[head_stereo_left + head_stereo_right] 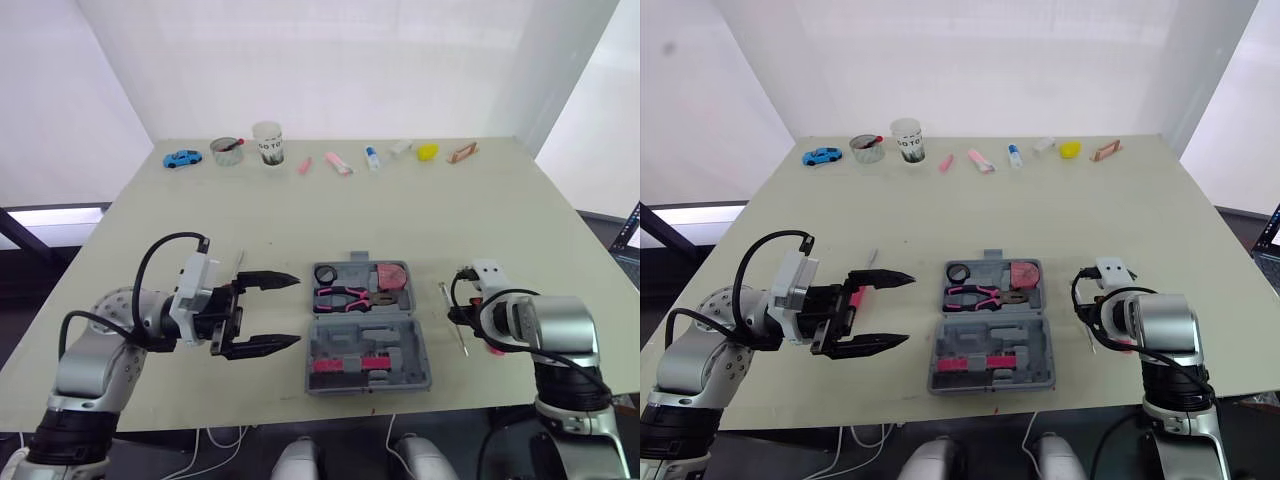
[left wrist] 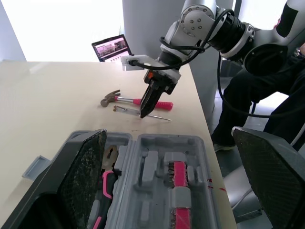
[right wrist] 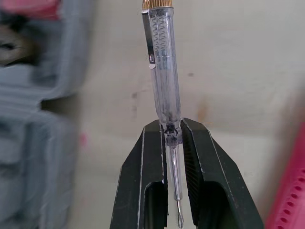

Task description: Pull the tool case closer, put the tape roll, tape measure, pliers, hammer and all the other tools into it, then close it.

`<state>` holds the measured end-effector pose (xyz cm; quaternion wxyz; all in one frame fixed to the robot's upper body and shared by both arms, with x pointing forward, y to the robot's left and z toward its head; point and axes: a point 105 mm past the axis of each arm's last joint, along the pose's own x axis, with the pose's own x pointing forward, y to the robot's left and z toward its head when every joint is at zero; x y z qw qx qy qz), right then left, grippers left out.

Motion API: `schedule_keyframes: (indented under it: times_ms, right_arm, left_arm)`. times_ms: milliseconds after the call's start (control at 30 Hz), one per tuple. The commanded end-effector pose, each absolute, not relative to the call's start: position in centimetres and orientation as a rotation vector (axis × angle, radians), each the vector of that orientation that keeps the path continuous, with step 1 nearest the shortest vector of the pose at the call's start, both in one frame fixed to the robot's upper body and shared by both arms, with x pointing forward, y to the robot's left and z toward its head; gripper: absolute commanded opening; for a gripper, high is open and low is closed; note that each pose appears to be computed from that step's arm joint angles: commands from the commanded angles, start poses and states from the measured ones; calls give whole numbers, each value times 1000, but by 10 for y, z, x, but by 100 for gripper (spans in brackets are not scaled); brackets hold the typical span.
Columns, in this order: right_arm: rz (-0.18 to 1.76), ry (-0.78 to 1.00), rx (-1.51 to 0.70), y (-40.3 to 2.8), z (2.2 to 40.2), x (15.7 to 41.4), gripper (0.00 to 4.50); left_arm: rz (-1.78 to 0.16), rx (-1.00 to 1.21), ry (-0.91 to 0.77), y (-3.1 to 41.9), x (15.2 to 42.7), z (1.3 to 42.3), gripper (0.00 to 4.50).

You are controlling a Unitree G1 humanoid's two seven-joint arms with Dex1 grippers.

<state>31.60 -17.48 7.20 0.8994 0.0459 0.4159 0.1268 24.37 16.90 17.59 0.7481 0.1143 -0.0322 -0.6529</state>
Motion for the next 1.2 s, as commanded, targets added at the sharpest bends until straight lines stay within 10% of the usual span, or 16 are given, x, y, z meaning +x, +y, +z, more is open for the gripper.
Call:
schedule_keyframes:
  times_ms: [33, 167, 467, 1200]
  right_arm:
    - [202, 835, 87, -180, 74, 315, 3]
    - [218, 850, 72, -173, 69, 313, 3]
    - [214, 781, 51, -182, 76, 318, 417]
    - [599, 314, -101, -162, 45, 292, 417]
  left_arm:
    - [-1431, 268, -98, 169, 242, 181, 450]
    - [-1426, 268, -106, 169, 242, 182, 450]
    - [-1417, 260, -107, 170, 240, 181, 450]
    - [-1460, 276, -121, 188, 233, 191, 450]
